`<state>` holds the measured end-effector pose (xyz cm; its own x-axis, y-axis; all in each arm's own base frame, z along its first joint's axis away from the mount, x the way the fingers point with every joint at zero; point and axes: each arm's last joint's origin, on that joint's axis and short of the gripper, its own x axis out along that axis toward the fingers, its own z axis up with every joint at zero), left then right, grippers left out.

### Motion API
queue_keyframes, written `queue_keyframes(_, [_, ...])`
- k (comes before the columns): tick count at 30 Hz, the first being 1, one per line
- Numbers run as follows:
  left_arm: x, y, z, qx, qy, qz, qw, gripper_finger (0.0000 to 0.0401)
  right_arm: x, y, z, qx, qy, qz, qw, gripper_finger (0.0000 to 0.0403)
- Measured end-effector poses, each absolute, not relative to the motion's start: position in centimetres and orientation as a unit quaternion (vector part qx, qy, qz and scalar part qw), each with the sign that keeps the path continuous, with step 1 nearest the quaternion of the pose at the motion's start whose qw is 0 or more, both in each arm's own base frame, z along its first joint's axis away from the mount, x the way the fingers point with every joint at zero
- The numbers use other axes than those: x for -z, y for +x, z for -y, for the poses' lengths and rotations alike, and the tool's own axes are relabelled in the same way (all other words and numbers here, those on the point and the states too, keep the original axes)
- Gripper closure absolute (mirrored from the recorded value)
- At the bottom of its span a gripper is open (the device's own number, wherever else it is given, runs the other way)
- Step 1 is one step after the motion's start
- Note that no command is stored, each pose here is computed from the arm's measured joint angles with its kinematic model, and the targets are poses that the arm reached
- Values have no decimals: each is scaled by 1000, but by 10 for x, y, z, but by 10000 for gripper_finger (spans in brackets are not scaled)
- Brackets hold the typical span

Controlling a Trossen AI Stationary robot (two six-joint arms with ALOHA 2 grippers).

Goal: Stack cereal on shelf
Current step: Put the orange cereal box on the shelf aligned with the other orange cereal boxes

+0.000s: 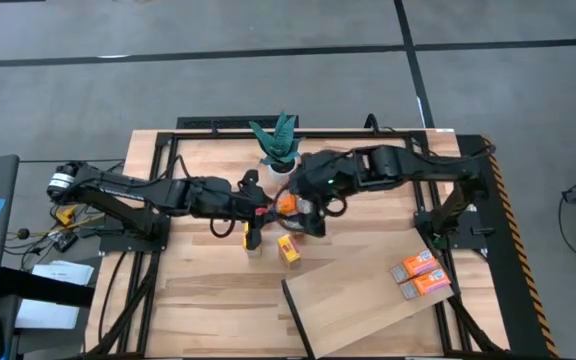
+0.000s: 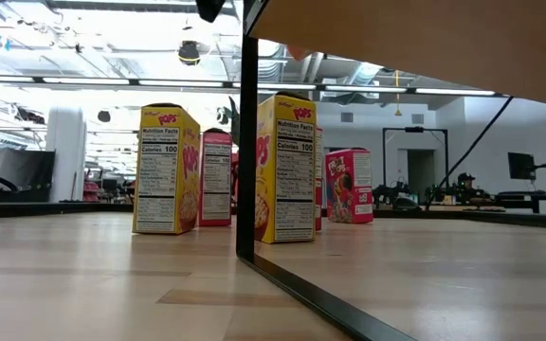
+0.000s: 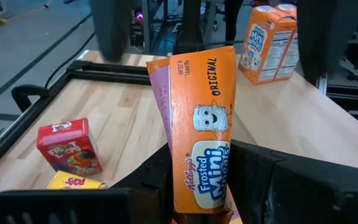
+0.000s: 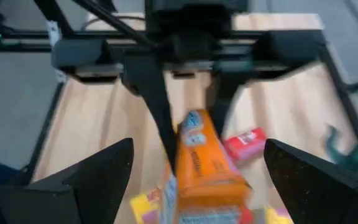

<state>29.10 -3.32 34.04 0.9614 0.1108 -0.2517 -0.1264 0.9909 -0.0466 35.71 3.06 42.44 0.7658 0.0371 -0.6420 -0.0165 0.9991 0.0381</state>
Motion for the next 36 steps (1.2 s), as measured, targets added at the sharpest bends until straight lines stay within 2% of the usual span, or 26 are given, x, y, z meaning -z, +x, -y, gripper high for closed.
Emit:
queue_keyframes(6, [-340, 291, 34, -50, -30, -129, 990, 296, -414, 367, -27, -11, 21, -357, 934, 4])
queue_keyframes(10, [-340, 291, 34, -40, -23, -128, 991, 296, -410, 372, -28, -11, 20, -357, 934, 12])
queue_keyframes(16, [-340, 291, 34, -40, -22, -130, 991, 296, -410, 370, -28, -10, 19, -365, 931, 46])
queue_keyframes(25, [-340, 291, 34, -40, -21, -127, 991, 296, -410, 367, -28, -9, 21, -374, 927, 125])
queue_keyframes(36, [-340, 291, 33, -51, -21, -126, 990, 296, -410, 367, -28, -9, 21, -372, 928, 164])
